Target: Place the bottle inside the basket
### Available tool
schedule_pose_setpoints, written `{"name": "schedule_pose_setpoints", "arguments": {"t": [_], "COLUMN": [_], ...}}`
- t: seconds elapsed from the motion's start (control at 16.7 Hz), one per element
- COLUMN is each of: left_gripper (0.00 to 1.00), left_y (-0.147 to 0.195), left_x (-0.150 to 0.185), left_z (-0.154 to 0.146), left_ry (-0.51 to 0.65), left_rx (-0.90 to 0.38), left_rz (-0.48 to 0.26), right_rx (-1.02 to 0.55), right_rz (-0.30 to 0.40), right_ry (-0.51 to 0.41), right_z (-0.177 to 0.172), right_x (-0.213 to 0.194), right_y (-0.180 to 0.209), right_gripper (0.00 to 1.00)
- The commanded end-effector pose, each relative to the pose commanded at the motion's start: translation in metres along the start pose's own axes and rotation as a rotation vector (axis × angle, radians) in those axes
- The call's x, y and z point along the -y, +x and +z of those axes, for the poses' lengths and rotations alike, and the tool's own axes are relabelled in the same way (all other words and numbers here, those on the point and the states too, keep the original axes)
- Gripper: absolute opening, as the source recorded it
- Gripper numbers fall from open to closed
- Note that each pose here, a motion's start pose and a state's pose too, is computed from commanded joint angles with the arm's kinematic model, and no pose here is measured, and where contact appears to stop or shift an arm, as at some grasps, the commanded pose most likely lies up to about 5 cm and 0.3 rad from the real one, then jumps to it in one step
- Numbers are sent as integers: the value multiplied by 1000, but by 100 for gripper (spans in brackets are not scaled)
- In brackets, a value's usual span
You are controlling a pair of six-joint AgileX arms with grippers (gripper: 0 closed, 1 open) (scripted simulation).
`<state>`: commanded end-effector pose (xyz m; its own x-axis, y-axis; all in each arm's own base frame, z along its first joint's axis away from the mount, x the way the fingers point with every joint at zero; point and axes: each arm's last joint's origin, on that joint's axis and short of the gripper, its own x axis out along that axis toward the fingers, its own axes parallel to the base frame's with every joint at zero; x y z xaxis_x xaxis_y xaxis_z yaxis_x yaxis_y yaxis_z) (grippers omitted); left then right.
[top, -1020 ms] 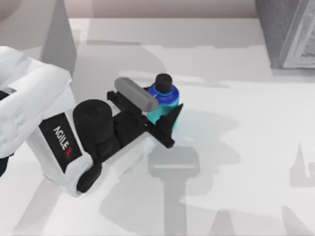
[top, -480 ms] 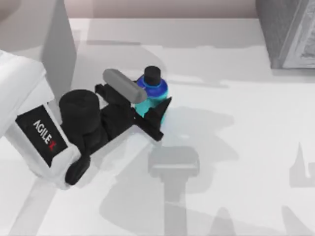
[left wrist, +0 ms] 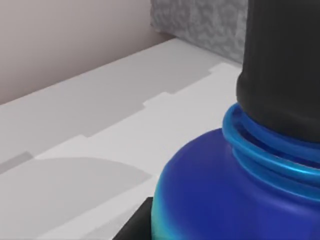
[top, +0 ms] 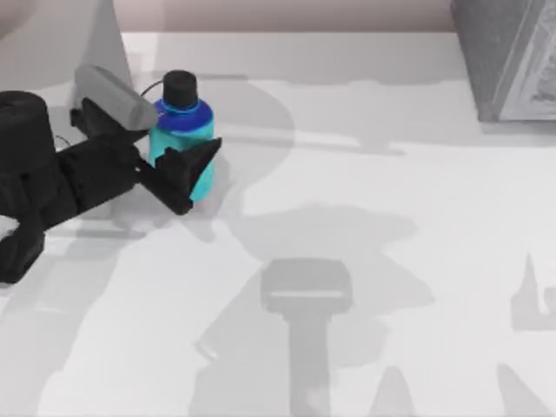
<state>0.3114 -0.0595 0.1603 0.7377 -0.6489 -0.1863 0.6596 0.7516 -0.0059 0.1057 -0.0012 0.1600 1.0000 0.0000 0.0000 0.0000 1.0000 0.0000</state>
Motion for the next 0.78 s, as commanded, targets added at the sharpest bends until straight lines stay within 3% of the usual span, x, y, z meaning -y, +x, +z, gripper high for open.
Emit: {"name": "schedule_pose_setpoints", "arguments": {"t": [0.24, 0.42, 0.78], "left_gripper": [0, 0, 0], "left_y": [-82, -142, -200], "left_x": [-6, 14, 63], "left_z": [45, 64, 53], "left_ry": [22, 70, 37], "left_rx": [34, 73, 83], "left_rz": [17, 24, -50], "right_rx": [0, 0, 0], "right_rz": [0, 0, 0], "right_ry": [0, 0, 0], "right_z": [0, 0, 0], "right_x": [0, 0, 0], "right_y": [0, 0, 0], "right_gripper": [100, 100, 100]}}
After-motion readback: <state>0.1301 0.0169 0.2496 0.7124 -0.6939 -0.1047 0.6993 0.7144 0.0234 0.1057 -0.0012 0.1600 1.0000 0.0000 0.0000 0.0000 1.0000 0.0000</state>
